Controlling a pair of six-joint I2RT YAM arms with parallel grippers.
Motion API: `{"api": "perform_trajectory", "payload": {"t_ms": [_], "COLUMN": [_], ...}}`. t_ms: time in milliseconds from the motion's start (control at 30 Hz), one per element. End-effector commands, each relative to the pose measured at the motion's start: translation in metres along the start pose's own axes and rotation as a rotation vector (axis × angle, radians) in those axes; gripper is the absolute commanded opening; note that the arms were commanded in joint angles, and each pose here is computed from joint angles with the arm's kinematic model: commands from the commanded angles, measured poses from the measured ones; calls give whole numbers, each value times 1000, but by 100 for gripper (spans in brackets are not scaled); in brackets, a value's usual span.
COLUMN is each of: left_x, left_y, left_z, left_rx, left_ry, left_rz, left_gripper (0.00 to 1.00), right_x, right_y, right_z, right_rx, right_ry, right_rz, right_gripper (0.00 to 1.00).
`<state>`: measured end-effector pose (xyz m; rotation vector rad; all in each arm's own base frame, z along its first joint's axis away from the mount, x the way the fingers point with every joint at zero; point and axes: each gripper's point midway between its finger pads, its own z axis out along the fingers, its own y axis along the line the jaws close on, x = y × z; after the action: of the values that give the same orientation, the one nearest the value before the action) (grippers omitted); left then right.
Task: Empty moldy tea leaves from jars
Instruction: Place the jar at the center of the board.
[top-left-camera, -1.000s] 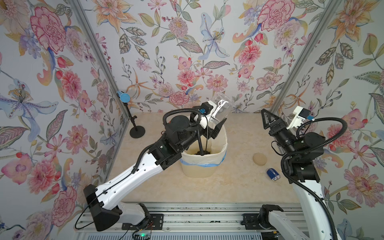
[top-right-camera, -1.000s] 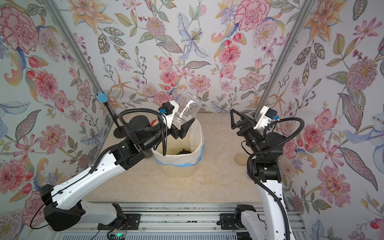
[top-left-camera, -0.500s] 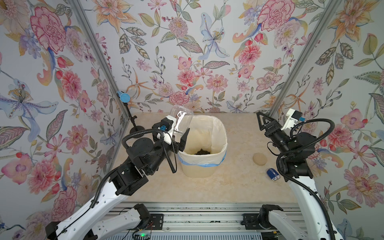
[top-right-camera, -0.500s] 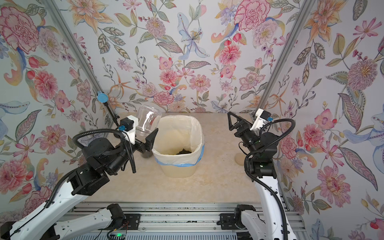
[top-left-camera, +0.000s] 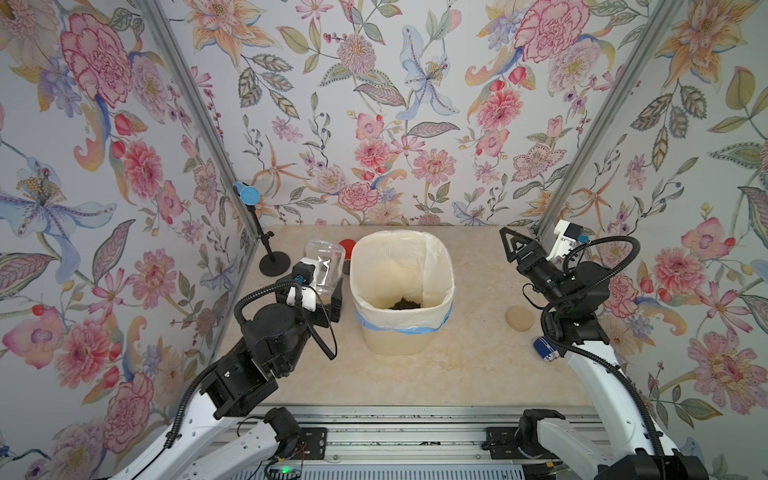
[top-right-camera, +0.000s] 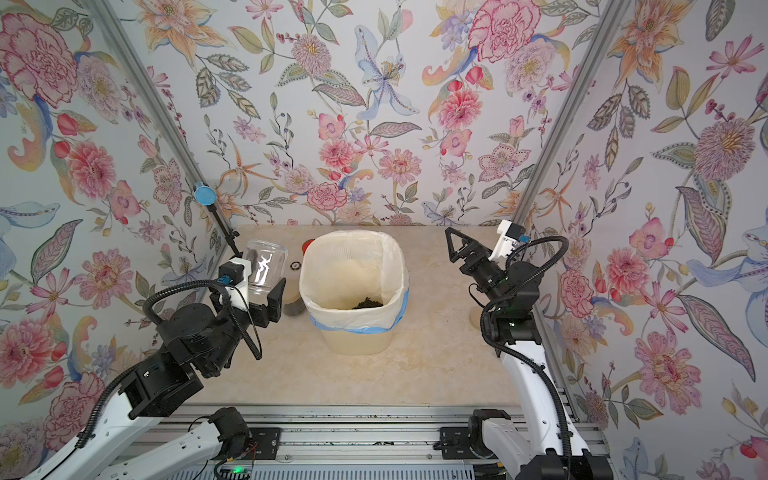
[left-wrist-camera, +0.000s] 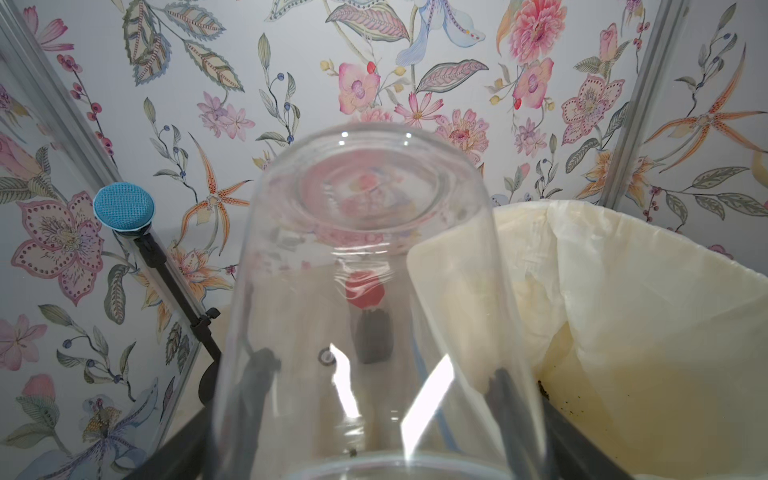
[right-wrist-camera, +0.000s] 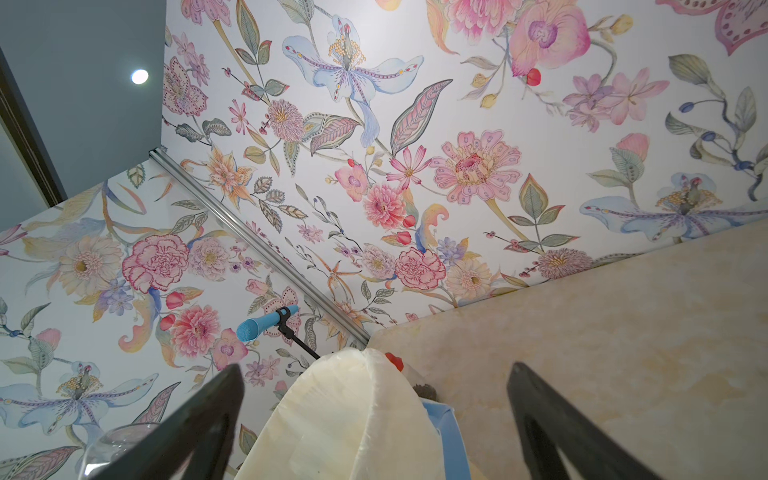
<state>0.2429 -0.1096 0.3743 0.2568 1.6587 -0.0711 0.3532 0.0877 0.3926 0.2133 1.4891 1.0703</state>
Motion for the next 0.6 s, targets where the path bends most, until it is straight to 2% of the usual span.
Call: {"api": "perform_trajectory", "payload": {"t_ms": [0, 100, 400, 567], "left_x": [2, 15, 68, 98], "left_y": [19, 30, 29, 44], "left_z": [-8, -8, 14, 25], "left_rx": [-66, -104, -110, -137], "left_ry": [-24, -1, 90, 155], "left_rz": [-100, -132, -217, -284], "left_gripper": [54, 56, 54, 53], "right_x": [1, 6, 19, 23], "right_y": [7, 2, -12, -14], "right_z": [4, 8, 11, 10], "right_rx": [-56, -62, -64, -70], "right_ry": [-8, 2, 22, 32], "right_rz": [7, 20, 53, 59], "right_gripper": [100, 100, 100, 100]}}
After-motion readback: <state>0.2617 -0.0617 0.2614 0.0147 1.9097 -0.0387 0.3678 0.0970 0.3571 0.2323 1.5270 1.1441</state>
